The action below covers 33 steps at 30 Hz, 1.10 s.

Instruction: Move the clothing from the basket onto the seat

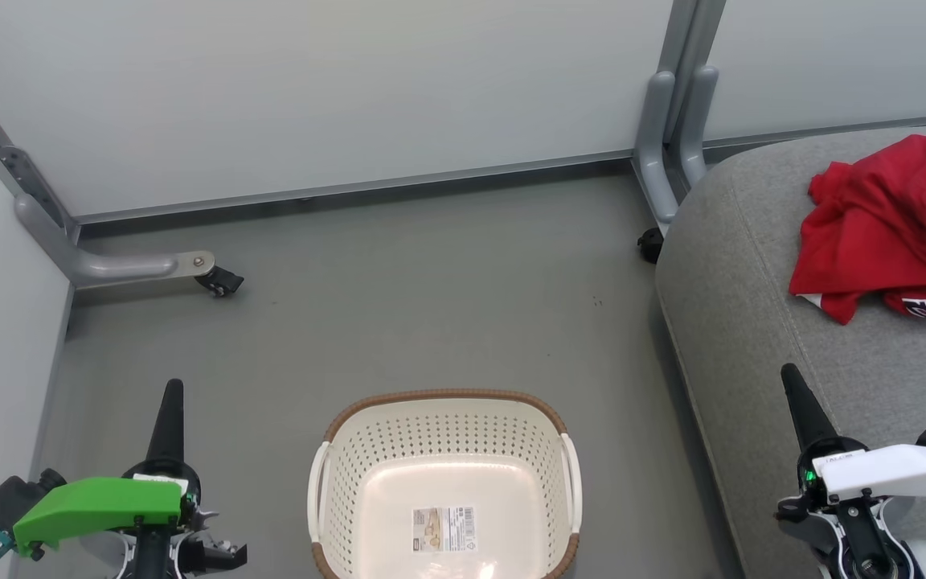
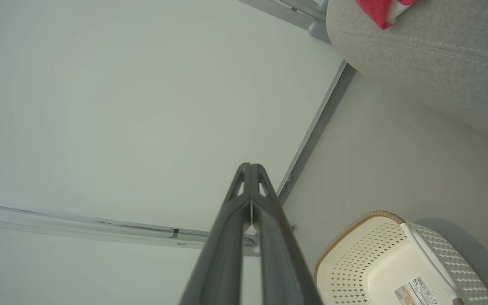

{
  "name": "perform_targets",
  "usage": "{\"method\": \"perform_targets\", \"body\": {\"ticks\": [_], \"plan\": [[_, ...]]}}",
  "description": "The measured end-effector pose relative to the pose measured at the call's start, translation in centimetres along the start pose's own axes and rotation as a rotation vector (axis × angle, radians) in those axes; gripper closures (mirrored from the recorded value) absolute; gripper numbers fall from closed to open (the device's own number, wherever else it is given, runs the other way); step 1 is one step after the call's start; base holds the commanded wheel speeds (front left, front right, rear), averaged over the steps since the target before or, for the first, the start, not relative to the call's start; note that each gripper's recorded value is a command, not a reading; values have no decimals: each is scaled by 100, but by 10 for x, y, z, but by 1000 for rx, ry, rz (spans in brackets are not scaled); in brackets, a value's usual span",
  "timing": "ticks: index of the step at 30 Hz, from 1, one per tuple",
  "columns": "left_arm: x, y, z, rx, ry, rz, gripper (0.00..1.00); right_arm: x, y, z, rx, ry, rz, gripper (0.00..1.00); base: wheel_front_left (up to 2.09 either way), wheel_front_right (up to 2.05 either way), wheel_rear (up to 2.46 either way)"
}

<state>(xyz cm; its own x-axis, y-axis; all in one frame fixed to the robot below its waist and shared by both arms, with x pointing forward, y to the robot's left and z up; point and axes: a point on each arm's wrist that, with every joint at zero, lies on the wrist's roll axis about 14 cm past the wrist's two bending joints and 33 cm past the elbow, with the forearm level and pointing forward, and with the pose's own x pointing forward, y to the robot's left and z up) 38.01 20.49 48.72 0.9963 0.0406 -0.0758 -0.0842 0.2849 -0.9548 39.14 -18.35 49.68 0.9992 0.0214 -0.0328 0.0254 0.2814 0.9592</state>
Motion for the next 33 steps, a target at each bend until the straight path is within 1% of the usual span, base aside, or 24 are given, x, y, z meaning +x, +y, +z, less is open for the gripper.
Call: {"method": "perform_targets", "body": {"ticks": [33], "plan": [[4, -13, -1, -247, 29, -53, 100, -4, 1, 14, 241, -19, 13, 100, 0, 0, 0]]}}
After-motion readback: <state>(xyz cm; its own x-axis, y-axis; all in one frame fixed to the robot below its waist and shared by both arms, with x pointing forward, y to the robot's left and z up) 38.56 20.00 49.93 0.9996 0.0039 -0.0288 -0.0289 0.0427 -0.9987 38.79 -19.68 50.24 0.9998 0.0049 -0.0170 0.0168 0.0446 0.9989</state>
